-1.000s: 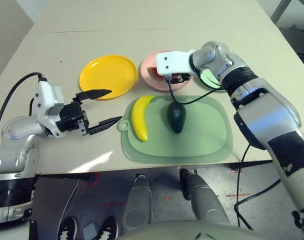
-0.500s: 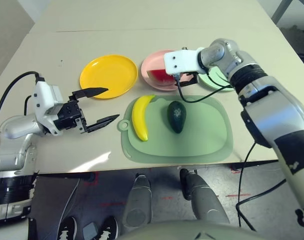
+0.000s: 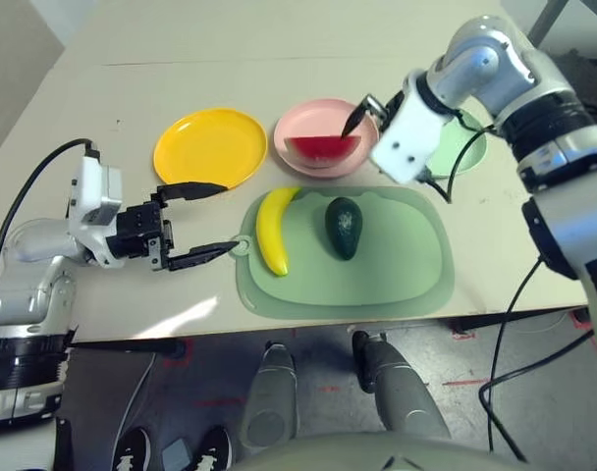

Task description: Place the fruits into color-matched plates.

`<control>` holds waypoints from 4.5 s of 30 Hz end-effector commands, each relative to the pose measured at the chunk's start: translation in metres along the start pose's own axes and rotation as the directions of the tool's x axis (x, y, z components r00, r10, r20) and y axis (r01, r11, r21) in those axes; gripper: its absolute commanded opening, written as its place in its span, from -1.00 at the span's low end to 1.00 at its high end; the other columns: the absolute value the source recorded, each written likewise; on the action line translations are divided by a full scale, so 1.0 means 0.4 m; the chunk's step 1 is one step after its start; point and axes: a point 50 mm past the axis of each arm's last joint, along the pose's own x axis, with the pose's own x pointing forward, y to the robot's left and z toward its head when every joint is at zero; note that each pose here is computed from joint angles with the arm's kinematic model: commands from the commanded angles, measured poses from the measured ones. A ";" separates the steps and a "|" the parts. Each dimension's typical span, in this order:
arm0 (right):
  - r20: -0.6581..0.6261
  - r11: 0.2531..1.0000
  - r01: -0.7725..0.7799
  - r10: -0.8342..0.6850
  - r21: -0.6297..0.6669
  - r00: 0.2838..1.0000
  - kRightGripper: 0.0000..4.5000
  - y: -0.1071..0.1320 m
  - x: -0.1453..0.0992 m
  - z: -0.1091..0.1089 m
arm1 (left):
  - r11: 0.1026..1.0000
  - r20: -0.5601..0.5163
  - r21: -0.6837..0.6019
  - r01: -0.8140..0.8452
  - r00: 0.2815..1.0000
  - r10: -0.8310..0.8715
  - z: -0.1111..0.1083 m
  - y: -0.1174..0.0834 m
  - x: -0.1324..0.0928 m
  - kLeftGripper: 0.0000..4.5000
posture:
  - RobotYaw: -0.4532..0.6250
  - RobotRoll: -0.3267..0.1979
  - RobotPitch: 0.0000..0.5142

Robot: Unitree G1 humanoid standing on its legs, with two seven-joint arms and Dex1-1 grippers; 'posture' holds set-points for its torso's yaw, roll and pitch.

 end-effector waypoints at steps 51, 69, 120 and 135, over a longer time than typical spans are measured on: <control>0.109 0.991 -0.076 0.087 -0.107 0.990 0.99 -0.028 0.121 0.051 | 1.000 -0.041 -0.012 0.020 0.999 -0.021 0.013 0.002 -0.005 1.00 | -0.05 0.25 -0.05; 0.138 0.992 -0.086 0.098 -0.094 0.985 0.99 -0.031 0.146 0.056 | 1.000 -0.054 -0.002 0.013 0.998 -0.013 0.019 0.001 -0.013 1.00 | -0.04 0.25 -0.02; -0.590 0.781 0.297 0.111 0.550 0.800 0.37 0.192 -0.030 -0.208 | 0.998 -0.014 -0.038 -0.042 0.999 0.042 0.002 0.007 0.059 1.00 | -0.12 0.25 -0.02; -0.624 0.731 0.373 0.093 0.572 0.776 0.98 0.210 -0.044 -0.218 | 0.999 -0.017 -0.031 -0.043 0.999 0.042 0.003 -0.006 0.062 1.00 | -0.11 0.25 -0.03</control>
